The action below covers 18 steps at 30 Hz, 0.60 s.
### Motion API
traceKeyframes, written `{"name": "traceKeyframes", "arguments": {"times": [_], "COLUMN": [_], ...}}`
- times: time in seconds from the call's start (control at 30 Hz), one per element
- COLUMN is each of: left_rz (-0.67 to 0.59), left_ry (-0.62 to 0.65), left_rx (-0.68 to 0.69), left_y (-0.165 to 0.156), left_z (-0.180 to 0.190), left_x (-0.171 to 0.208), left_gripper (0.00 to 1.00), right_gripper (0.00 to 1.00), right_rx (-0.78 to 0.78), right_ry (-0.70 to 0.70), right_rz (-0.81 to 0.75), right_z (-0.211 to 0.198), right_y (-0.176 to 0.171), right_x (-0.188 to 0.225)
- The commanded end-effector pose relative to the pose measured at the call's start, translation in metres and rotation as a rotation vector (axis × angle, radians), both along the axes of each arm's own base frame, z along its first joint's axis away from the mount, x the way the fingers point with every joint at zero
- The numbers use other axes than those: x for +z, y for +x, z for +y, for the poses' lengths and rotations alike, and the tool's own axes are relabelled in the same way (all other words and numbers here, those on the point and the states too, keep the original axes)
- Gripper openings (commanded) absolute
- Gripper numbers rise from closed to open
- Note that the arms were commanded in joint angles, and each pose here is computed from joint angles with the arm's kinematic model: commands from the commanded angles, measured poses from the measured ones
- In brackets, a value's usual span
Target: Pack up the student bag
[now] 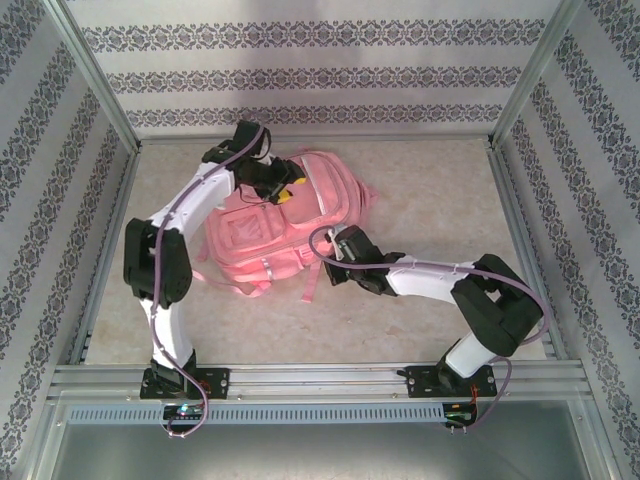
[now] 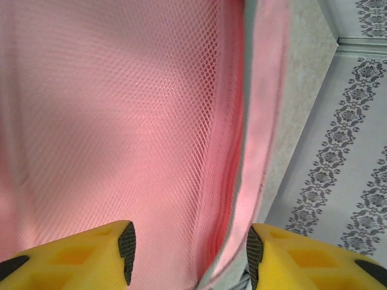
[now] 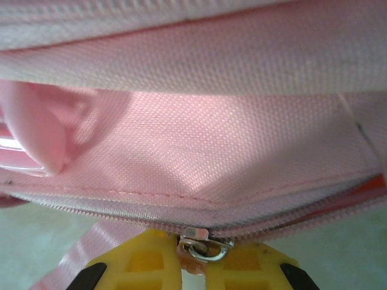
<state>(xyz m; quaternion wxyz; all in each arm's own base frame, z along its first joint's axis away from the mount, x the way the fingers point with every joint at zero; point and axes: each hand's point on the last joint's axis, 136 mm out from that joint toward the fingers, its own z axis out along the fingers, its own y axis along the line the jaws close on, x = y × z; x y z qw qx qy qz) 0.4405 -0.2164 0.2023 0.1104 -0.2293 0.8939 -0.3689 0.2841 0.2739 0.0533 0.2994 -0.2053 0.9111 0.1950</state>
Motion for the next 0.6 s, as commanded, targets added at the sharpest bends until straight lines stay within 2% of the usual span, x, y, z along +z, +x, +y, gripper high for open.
{"name": "traceKeyframes", "arguments": {"times": [0.0,0.17,0.3,0.47,0.57], "left_rz": [-0.045,0.016,0.074,0.131,0.159], "left_ry": [0.119,0.148,0.077,-0.016,-0.057], "left_rx": [0.045,0.133,0.246,0.4,0.472], "left_y": [-0.048,-0.117,-0.171,-0.213,-0.224], "left_z": [0.041,0.073,0.088,0.102,0.107], "left_x": [0.035,0.021,-0.006,-0.049,-0.076], "left_gripper": [0.55,0.6,0.64,0.62,0.6], "right_gripper": [0.0,0.0,0.0,0.0,0.0], "right_rx": [0.077,0.168,0.194,0.2,0.198], "right_ry": [0.033,0.048,0.09,0.168,0.226], "right_rz": [0.071,0.077,0.117,0.204,0.227], "right_z": [0.013,0.038,0.058,0.086,0.103], "right_y": [-0.032,-0.059,-0.068,-0.067,-0.062], "right_x": [0.005,0.014,0.021,0.025,0.031]}}
